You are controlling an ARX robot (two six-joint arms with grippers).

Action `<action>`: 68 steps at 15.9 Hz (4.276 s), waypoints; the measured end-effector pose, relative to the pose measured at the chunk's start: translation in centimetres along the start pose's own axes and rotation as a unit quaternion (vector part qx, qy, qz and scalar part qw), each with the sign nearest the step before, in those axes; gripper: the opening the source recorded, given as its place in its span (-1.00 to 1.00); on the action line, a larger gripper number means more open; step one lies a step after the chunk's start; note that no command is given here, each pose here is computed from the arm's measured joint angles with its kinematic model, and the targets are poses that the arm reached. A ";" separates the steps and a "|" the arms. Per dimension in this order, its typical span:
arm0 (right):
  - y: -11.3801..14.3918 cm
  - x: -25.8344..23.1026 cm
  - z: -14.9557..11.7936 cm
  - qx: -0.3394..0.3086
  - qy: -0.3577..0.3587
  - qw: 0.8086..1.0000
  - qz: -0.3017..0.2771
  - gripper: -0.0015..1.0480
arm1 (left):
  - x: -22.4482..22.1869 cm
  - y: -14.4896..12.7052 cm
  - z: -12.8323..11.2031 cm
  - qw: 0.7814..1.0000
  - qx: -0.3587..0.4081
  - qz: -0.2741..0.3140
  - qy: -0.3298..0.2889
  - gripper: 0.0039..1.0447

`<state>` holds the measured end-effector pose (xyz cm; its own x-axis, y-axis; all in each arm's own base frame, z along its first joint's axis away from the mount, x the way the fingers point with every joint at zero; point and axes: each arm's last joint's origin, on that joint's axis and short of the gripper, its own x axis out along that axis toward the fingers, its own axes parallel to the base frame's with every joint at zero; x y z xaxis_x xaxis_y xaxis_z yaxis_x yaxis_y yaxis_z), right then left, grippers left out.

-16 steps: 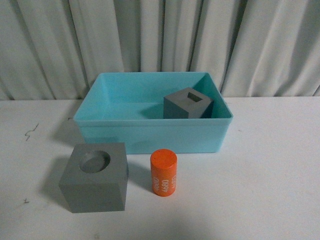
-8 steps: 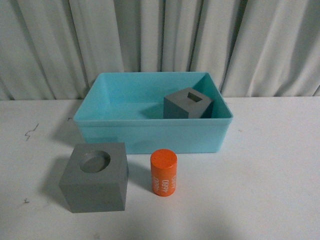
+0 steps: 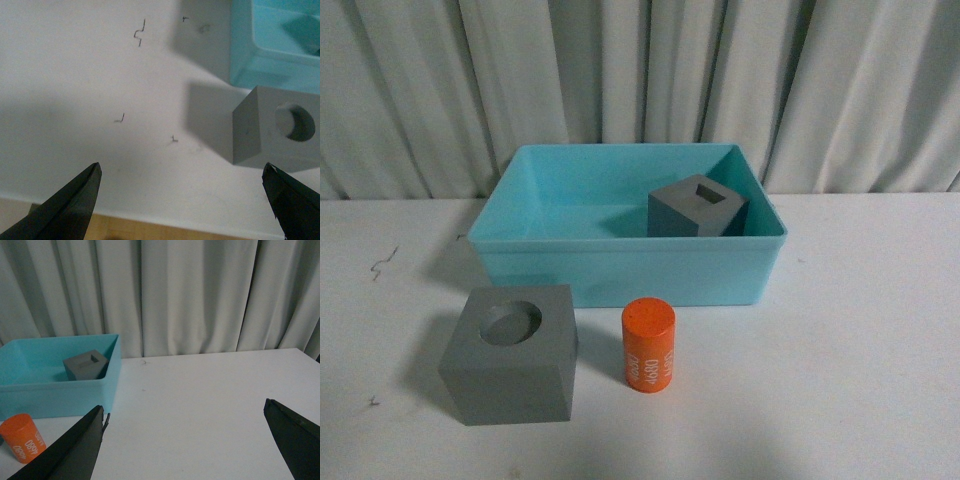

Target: Place gray and orange parts in blue box

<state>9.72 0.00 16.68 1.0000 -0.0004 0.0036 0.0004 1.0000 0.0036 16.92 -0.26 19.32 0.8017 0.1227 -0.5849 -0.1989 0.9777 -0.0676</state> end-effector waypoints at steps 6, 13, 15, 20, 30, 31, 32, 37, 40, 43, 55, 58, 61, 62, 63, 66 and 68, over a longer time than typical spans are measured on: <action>0.0 0.0 0.0 0.000 0.000 1.000 0.000 0.87 | 4.5 -4.2 3.2 0.996 0.072 -0.058 0.007 0.88; 0.0 0.0 0.0 0.000 0.000 1.000 0.000 0.87 | 7.7 -7.7 1.2 0.992 0.112 -0.058 0.020 0.88; 0.0 0.0 0.0 0.000 0.000 1.000 0.000 0.87 | 8.9 -8.3 1.2 0.992 0.113 -0.054 0.013 0.88; 0.0 0.0 0.0 0.000 0.000 1.000 0.000 0.87 | 10.7 -9.0 -0.1 0.990 0.125 -0.050 0.032 0.88; 0.0 0.0 0.0 0.000 0.000 1.000 0.000 0.87 | 11.8 -10.9 -2.2 0.985 0.152 -0.060 0.057 0.88; 0.0 0.0 0.0 0.000 0.000 1.000 0.000 0.87 | 11.9 -11.1 -2.1 0.985 0.152 -0.061 0.055 0.88; 0.0 0.0 0.0 0.000 0.000 1.000 0.000 0.87 | 12.0 -11.1 -2.1 0.985 0.152 -0.061 0.055 0.88; 0.0 0.0 0.0 0.000 0.000 1.000 0.000 0.87 | 12.6 -11.1 -1.7 0.986 0.147 -0.054 0.053 0.88; 0.0 0.0 0.0 0.000 0.000 1.000 0.000 0.87 | 13.8 -10.4 -0.9 0.989 0.133 -0.036 0.049 0.88; 0.0 0.0 0.0 0.000 0.000 1.000 0.000 0.87 | 14.3 -10.4 -1.5 0.988 0.137 -0.035 0.062 0.88; 0.0 0.0 0.0 0.000 0.000 1.000 0.000 0.87 | 14.1 -10.7 -1.9 0.987 0.134 -0.049 0.070 -0.28; 0.0 0.0 0.0 0.000 0.000 1.000 0.000 0.87 | 13.9 -10.8 -2.0 0.987 0.132 -0.054 0.071 -0.63; 0.0 0.0 0.0 0.000 0.000 1.000 0.000 0.87 | 13.0 -10.5 -1.5 0.987 0.124 -0.056 0.088 -0.65; 0.0 0.0 0.0 0.000 0.000 1.000 0.000 0.87 | 12.5 -10.3 -1.2 0.987 0.123 -0.057 0.091 -0.65; 0.0 0.0 0.0 0.000 0.000 1.000 0.000 0.87 | 11.9 -10.0 -0.7 0.987 0.118 -0.060 0.096 -0.67; 0.0 0.0 0.0 0.000 0.000 1.000 0.000 0.87 | 9.9 -9.3 1.8 0.990 0.092 -0.067 0.078 -0.67; 0.0 0.0 0.0 0.000 0.000 1.000 0.000 0.87 | 8.4 -9.3 4.1 0.992 0.078 -0.076 0.061 -0.68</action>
<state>9.72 0.00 16.68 1.0000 -0.0004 0.0044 0.0004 1.0000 0.0036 27.79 -7.60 18.37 0.7403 -0.0395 -0.6711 0.0157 0.9990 -0.0415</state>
